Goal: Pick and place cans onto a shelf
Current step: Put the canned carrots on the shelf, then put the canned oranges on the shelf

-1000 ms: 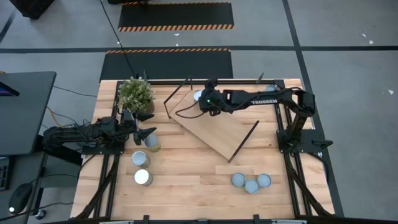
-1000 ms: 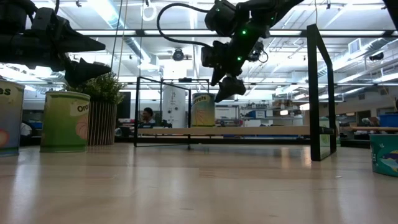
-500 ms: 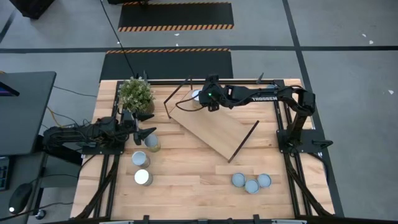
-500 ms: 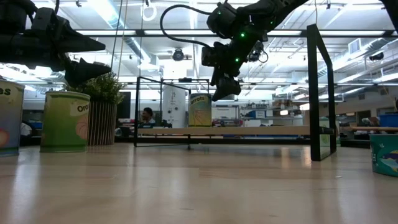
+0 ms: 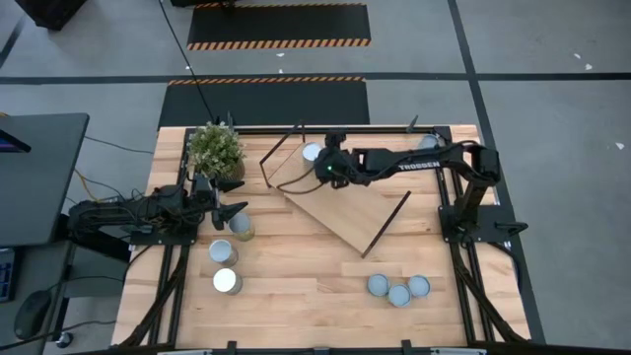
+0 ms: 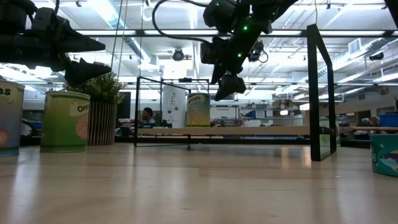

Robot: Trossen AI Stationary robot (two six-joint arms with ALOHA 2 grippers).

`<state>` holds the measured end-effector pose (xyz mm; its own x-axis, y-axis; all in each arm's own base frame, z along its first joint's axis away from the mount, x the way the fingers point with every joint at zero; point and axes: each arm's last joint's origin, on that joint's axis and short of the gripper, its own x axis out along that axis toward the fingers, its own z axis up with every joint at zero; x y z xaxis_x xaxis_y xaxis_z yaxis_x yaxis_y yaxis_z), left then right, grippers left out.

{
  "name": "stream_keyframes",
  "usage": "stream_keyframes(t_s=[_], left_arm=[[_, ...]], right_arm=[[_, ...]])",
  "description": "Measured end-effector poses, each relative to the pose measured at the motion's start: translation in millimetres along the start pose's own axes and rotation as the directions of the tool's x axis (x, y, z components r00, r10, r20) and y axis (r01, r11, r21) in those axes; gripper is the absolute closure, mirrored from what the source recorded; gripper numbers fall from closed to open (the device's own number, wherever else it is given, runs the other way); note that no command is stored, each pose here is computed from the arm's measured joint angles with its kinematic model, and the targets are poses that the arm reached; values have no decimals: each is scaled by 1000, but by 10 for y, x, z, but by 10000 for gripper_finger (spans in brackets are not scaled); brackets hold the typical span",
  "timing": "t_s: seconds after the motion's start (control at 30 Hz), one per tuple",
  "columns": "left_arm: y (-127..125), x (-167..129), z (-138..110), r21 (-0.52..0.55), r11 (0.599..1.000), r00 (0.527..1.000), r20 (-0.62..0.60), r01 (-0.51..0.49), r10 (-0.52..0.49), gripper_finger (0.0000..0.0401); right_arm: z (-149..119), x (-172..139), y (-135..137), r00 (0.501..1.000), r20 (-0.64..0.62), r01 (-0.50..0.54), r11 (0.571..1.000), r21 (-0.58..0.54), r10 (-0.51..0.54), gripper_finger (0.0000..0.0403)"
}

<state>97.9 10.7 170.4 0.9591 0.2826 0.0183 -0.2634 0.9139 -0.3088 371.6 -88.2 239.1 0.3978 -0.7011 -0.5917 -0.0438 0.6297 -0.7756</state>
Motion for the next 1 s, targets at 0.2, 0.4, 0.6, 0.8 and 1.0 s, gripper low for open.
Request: stream_keyframes(t_s=[0.2,0.4,0.6,0.8,1.0], left_arm=[[0,0,0,-2,1000,1000,0,0,0,23],[0,0,0,-2,1000,1000,0,0,0,23],[0,0,0,-2,1000,1000,0,0,0,23],[0,0,0,-1,1000,1000,0,0,0,23],[0,0,0,3,1000,1000,0,0,0,23]], right_arm=[[9,24,-19,996,63,-59,997,53,56,30],[-22,120,-157,991,122,-59,993,102,46,30],[-62,192,-261,986,163,-64,989,134,42,30],[-21,138,-191,988,150,-64,991,118,46,30],[138,-48,2,985,169,-59,995,85,44,30]])
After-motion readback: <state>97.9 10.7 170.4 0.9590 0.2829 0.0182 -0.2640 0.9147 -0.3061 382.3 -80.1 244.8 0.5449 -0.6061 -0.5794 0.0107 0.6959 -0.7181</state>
